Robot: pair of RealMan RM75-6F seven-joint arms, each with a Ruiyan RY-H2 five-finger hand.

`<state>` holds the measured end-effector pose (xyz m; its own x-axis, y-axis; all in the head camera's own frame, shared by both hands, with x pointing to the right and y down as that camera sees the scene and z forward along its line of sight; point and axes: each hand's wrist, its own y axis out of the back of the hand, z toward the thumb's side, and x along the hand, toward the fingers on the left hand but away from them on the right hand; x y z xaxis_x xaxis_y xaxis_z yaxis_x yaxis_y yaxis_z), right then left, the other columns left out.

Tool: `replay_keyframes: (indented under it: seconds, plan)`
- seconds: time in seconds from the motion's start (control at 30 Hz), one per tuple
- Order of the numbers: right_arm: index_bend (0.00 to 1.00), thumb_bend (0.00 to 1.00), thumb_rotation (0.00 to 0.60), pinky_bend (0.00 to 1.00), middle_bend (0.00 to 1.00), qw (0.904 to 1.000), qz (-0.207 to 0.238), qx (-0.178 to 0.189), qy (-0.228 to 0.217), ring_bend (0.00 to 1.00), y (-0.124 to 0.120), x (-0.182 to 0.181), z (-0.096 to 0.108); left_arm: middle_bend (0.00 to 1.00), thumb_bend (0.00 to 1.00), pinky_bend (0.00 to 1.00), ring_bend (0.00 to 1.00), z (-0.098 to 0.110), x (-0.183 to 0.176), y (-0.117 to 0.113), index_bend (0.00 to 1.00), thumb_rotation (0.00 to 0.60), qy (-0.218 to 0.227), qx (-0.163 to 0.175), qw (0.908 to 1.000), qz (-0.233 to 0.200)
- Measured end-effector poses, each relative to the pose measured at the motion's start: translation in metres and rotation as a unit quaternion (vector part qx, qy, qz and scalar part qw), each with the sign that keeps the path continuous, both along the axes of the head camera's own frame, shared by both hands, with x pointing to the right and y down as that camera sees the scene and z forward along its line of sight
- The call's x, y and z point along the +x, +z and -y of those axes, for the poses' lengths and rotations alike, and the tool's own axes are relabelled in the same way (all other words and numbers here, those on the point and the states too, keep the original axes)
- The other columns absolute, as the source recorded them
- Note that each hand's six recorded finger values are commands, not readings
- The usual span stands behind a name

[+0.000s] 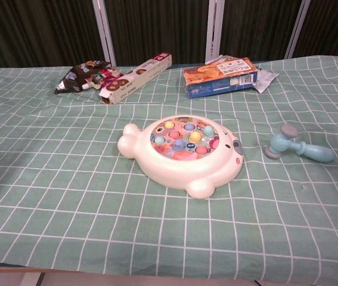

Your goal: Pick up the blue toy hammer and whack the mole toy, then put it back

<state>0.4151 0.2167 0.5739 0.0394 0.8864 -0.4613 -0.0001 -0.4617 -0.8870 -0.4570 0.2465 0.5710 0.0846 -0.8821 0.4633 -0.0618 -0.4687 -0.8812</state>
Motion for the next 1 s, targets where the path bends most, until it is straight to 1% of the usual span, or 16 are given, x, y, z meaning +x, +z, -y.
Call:
replay_keyframes:
  seconds: [0.07, 0.17, 0.23, 0.3, 0.4, 0.5, 0.53, 0.57, 0.63, 0.7, 0.87, 1.0]
  plan:
    - [0.0, 0.23, 0.6, 0.0, 0.0, 1.0, 0.002, 0.002, -0.002, 0.0, 0.0, 0.0, 0.001, 0.02, 0.38, 0.11, 0.0, 0.0, 0.001, 0.0, 0.0, 0.6, 0.0, 0.0, 1.0, -0.001]
    - [0.0, 0.23, 0.6, 0.0, 0.0, 0.9998, 0.018, 0.005, -0.001, 0.0, 0.002, -0.001, 0.004, 0.02, 0.38, 0.11, 0.0, 0.0, 0.001, 0.001, 0.0, 0.6, 0.001, -0.001, 1.0, 0.001]
    - [0.01, 0.23, 0.6, 0.0, 0.0, 0.9992, 0.039, 0.006, 0.008, 0.0, 0.005, -0.001, 0.008, 0.02, 0.38, 0.11, 0.0, 0.001, 0.001, 0.002, 0.0, 0.6, 0.001, -0.002, 1.0, -0.002]
    - [0.05, 0.23, 0.6, 0.0, 0.0, 0.9977, 0.064, 0.005, 0.023, 0.0, 0.01, -0.001, 0.013, 0.02, 0.37, 0.11, 0.0, 0.002, 0.002, 0.002, 0.0, 0.6, 0.001, -0.002, 1.0, -0.005]
    - [0.16, 0.23, 0.6, 0.0, 0.07, 0.9934, 0.102, -0.004, 0.052, 0.0, 0.02, -0.001, 0.023, 0.02, 0.37, 0.11, 0.0, 0.002, 0.003, 0.003, 0.0, 0.6, 0.003, -0.004, 1.0, -0.008]
    - [0.27, 0.23, 0.6, 0.02, 0.16, 0.9904, 0.118, -0.023, 0.068, 0.01, 0.032, -0.003, 0.036, 0.02, 0.37, 0.11, 0.0, 0.002, 0.003, 0.003, 0.0, 0.6, 0.004, -0.006, 0.9999, -0.01]
    - [0.33, 0.24, 0.6, 0.06, 0.2, 0.9901, 0.118, -0.029, 0.071, 0.03, 0.035, -0.004, 0.041, 0.02, 0.37, 0.11, 0.0, 0.003, 0.003, 0.003, 0.0, 0.6, 0.004, -0.006, 0.9999, -0.01]
    - [0.38, 0.25, 0.6, 0.12, 0.24, 0.9899, 0.116, -0.035, 0.074, 0.07, 0.039, -0.005, 0.045, 0.02, 0.37, 0.11, 0.0, 0.003, 0.003, 0.003, 0.0, 0.6, 0.004, -0.006, 0.9999, -0.01]
    - [0.45, 0.27, 0.6, 0.21, 0.27, 0.9898, 0.108, -0.047, 0.081, 0.12, 0.047, -0.008, 0.055, 0.02, 0.37, 0.11, 0.0, 0.003, 0.003, 0.003, 0.0, 0.6, 0.004, -0.006, 0.9999, -0.012]
    - [0.49, 0.31, 0.6, 0.25, 0.28, 0.9897, 0.098, -0.059, 0.086, 0.16, 0.056, -0.012, 0.065, 0.02, 0.37, 0.11, 0.0, 0.003, 0.003, 0.003, 0.0, 0.6, 0.004, -0.007, 0.9999, -0.012]
    - [0.55, 0.35, 0.6, 0.31, 0.3, 0.9892, 0.083, -0.095, 0.075, 0.22, 0.076, -0.033, 0.085, 0.02, 0.37, 0.11, 0.0, 0.003, 0.004, 0.005, 0.0, 0.6, 0.007, -0.011, 0.9998, -0.012]
    - [0.55, 0.35, 0.6, 0.31, 0.3, 0.989, 0.077, -0.108, 0.065, 0.23, 0.089, -0.053, 0.1, 0.0, 0.37, 0.11, 0.0, 0.002, 0.005, 0.006, 0.0, 0.6, 0.01, -0.012, 0.9998, -0.01]
